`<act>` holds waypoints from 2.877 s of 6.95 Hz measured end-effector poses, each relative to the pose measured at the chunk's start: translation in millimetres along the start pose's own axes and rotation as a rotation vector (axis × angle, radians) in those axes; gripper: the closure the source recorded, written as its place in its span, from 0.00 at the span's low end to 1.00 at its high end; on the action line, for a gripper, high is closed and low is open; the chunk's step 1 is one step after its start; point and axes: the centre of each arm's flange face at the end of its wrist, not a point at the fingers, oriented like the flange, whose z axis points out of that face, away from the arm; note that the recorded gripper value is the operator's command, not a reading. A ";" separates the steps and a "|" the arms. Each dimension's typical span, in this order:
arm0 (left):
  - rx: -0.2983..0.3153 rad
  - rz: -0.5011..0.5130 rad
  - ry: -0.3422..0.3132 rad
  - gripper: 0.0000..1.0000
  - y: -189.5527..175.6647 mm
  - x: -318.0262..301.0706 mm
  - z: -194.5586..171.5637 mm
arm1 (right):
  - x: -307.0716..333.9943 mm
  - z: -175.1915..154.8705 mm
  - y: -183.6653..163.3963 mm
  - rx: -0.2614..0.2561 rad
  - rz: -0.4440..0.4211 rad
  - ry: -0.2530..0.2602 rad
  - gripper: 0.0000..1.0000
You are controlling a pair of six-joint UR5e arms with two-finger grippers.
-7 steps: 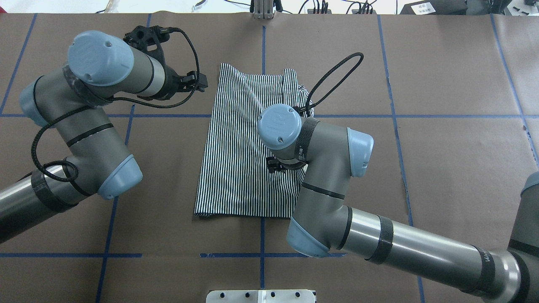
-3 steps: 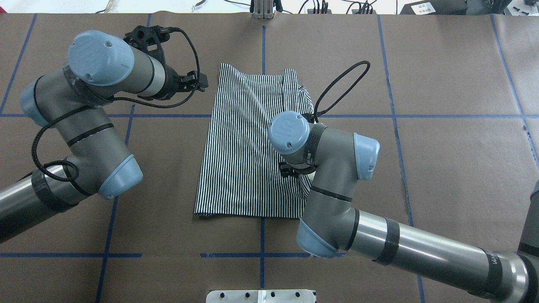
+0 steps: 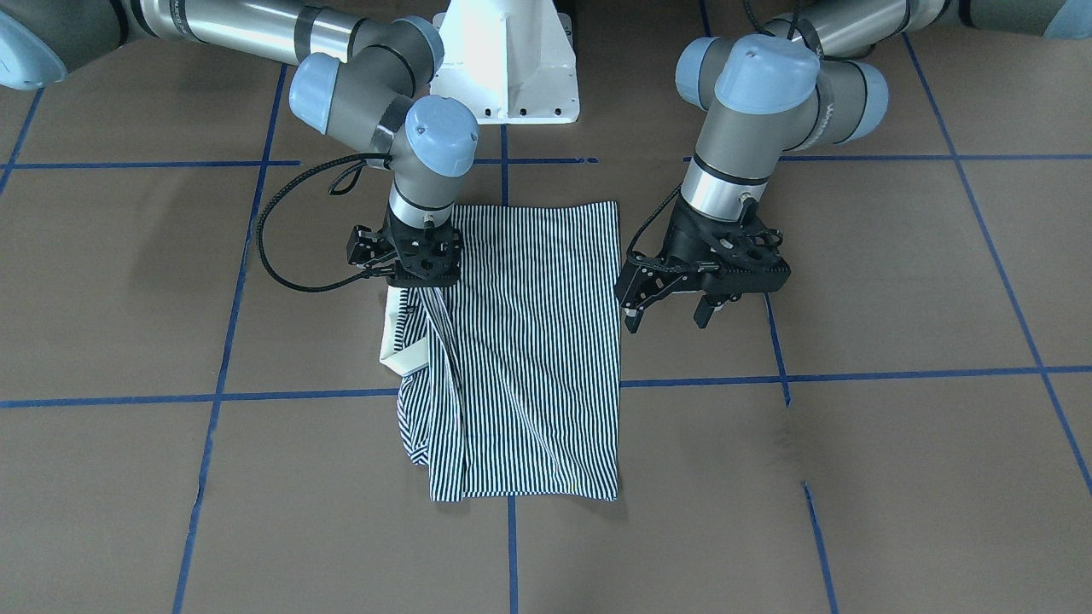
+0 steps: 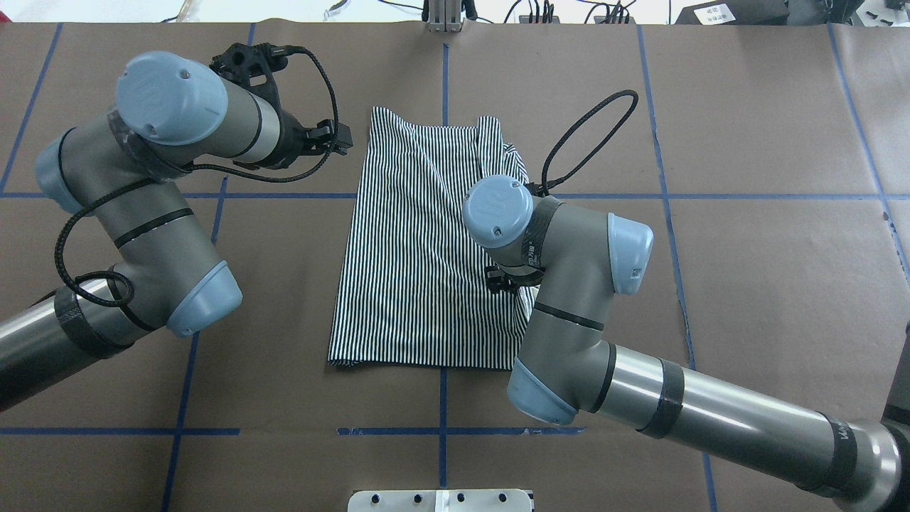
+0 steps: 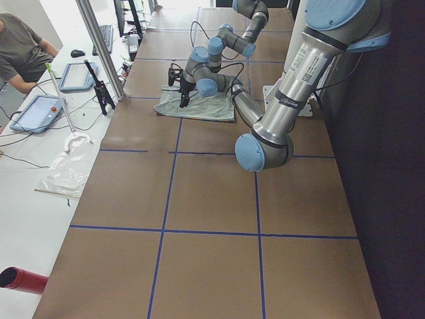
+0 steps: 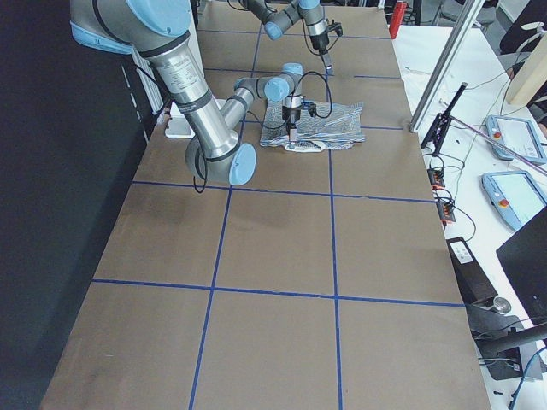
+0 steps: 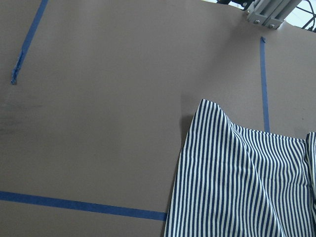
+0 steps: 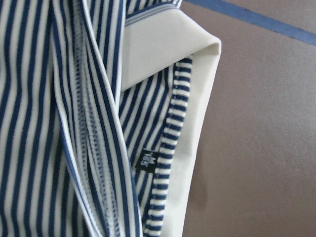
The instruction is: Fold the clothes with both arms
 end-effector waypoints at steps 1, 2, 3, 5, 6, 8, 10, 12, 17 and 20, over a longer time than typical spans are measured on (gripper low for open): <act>-0.001 0.000 0.001 0.00 0.9 0.8 0.4 | 16.3 4.5 -2.2 -0.001 0.001 0.010 0.00; -0.002 0.000 0.002 0.00 1.5 2.0 0.4 | 41.3 11.2 -2.7 0.000 -0.005 0.021 0.00; -0.001 0.001 0.004 0.00 1.6 3.2 -0.1 | 65.2 14.3 -2.9 0.004 -0.015 0.028 0.00; -0.001 0.002 0.008 0.00 1.5 5.3 -1.3 | 95.4 11.4 -7.6 0.019 -0.025 0.025 0.00; -0.001 0.003 0.009 0.00 1.6 6.0 -2.2 | 99.3 -1.6 -21.2 0.039 -0.028 0.003 0.00; -0.002 0.009 0.013 0.00 2.0 6.8 -4.3 | 69.1 -31.6 -77.8 0.104 -0.028 -0.060 0.00; -0.003 0.014 0.010 0.00 2.7 3.8 -3.0 | 35.5 -40.5 -129.2 0.188 -0.026 -0.143 0.02; -0.001 0.016 0.014 0.00 2.4 1.4 -1.6 | 19.7 -43.6 -145.3 0.256 -0.041 -0.228 0.23; 0.001 0.017 0.020 0.00 2.0 -0.4 0.6 | 9.3 -19.1 -135.3 0.203 -0.073 -0.283 0.49; 0.004 0.021 0.032 0.00 0.7 -3.9 10.9 | 1.5 -10.0 -127.0 0.186 -0.084 -0.280 0.63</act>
